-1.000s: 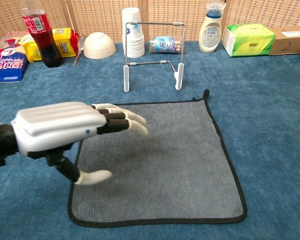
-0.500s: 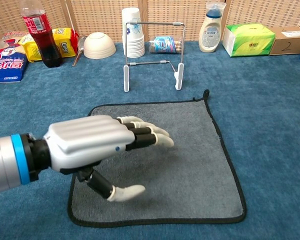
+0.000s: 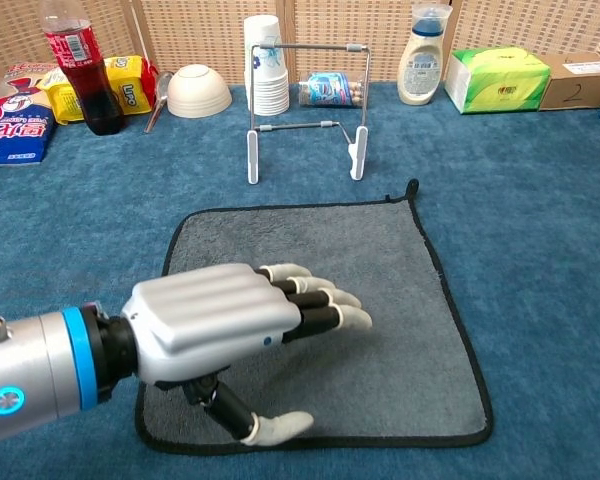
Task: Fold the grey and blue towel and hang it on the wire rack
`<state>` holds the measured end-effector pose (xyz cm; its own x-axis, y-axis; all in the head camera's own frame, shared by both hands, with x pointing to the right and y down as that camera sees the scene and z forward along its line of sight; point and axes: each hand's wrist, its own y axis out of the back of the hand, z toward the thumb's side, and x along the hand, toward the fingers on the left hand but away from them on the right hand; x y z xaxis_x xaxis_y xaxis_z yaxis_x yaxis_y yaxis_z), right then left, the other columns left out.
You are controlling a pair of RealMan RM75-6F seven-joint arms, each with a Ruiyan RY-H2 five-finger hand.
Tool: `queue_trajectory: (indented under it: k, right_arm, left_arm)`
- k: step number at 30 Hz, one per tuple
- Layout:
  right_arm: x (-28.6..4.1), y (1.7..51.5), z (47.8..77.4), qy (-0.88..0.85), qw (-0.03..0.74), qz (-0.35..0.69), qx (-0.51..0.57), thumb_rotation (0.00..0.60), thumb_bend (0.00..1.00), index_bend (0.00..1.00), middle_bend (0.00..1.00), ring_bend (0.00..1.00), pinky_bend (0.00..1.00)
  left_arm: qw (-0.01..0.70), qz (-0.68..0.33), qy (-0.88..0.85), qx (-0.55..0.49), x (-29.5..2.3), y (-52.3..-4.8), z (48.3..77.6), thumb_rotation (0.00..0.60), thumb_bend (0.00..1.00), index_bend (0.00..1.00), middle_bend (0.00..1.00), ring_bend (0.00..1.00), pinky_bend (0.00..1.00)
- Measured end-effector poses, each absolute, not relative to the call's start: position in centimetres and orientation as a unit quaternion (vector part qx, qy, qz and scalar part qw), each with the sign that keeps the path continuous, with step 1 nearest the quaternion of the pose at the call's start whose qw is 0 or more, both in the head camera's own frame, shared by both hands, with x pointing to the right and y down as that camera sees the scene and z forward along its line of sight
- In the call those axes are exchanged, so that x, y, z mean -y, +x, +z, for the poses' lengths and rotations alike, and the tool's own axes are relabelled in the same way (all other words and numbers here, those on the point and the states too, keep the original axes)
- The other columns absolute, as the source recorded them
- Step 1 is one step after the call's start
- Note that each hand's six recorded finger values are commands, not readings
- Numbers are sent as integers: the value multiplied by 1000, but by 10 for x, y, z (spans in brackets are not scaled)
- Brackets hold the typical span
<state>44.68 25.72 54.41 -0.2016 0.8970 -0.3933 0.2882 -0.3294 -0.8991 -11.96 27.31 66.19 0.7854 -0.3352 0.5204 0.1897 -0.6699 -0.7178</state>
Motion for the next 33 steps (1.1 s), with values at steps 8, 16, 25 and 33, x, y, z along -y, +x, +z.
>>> queue_trajectory:
  k: [8, 16, 25, 33]
  right_arm:
    - [-258, 449, 545, -574, 261, 579, 517, 600, 347, 125, 105, 0, 0]
    - [-259, 452, 545, -572, 259, 581, 519, 600, 344, 125, 105, 0, 0]
    - [-259, 452, 546, -573, 258, 580, 518, 600, 345, 124, 106, 0, 0]
    - [-259, 452, 546, -573, 258, 580, 518, 600, 345, 124, 106, 0, 0]
  left_arm:
    - [416, -332, -846, -35, -279, -117, 669, 288, 0, 4, 0, 0, 0]
    - [428, -338, -838, -32, -286, -112, 677, 288, 0, 3, 0, 0, 0]
    - [442, -339, -830, -33, -290, -108, 679, 289, 0, 3, 0, 0, 0]
    - [457, -339, -821, -37, -289, -106, 679, 292, 0, 4, 0, 0, 0]
